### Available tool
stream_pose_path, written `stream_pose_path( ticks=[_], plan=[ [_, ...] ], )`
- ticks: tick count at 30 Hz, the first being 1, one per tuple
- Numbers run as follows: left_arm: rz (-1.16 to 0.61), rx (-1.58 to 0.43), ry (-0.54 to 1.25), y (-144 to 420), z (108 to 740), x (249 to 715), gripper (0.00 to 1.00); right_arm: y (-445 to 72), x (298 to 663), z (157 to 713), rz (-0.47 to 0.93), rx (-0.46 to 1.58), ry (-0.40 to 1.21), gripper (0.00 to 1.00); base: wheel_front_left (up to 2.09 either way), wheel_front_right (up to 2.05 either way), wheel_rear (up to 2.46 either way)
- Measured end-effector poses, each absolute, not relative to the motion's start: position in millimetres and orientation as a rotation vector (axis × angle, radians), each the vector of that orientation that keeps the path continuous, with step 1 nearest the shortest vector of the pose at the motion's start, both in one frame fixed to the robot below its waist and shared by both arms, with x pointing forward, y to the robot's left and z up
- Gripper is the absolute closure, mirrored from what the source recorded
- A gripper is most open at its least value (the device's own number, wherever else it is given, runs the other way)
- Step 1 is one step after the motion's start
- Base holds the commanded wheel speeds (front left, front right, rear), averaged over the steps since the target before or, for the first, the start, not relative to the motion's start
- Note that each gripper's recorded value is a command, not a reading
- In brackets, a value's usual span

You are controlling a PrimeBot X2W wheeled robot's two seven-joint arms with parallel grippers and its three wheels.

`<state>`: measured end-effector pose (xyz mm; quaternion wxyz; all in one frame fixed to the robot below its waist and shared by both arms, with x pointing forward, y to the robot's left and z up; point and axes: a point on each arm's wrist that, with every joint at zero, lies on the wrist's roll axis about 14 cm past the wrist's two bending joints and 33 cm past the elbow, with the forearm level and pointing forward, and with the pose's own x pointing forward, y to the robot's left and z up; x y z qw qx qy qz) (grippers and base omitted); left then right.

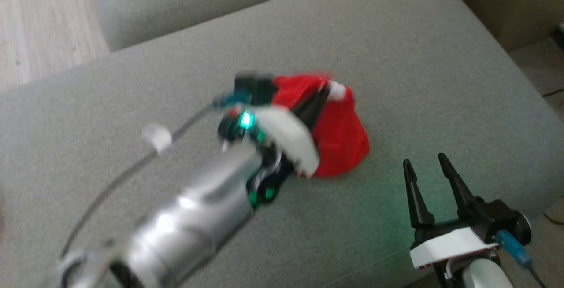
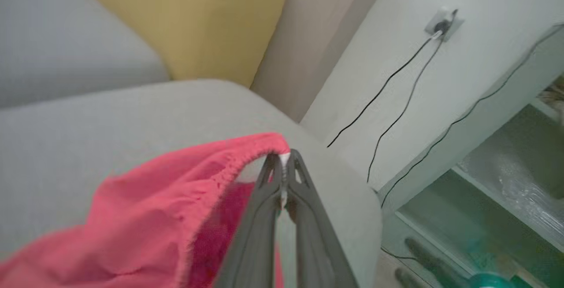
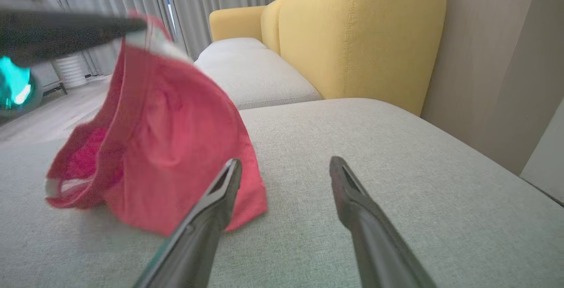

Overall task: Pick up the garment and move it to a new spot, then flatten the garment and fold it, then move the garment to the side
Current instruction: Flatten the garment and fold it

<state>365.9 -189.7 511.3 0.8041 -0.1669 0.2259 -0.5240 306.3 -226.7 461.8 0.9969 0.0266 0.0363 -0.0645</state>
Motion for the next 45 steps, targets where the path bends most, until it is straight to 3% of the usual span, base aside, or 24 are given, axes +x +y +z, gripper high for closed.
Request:
stream_pose_path(
  ticks=[10,15,18,21,28,45],
  plan=[
    [-1.333,-0.198,0.029,-231,692,358,1.0,-234,278,478,-0.163,0.043,0.002,0.0,0.0,0.0,0.0],
    [-1.317,-0.206,-0.069,-215,724,357,1.0,-234,282,487,-0.15,0.029,-0.029,0.0,0.0,0.0,0.0],
    [-1.226,-0.219,0.013,-184,687,377,1.0,-226,292,492,-0.116,0.018,-0.042,0.0,0.0,0.0,0.0],
    [-1.076,-0.224,0.19,-133,610,395,1.0,-218,300,489,-0.08,0.016,-0.032,0.0,0.0,0.0,0.0],
    [-0.792,-0.169,0.506,-20,455,366,1.0,-197,316,470,-0.003,0.038,0.034,0.0,0.0,0.0,0.0],
    [-0.634,-0.207,0.497,33,429,357,1.0,-190,392,422,0.127,-0.01,0.252,0.0,0.0,0.0,0.0]
  ],
)
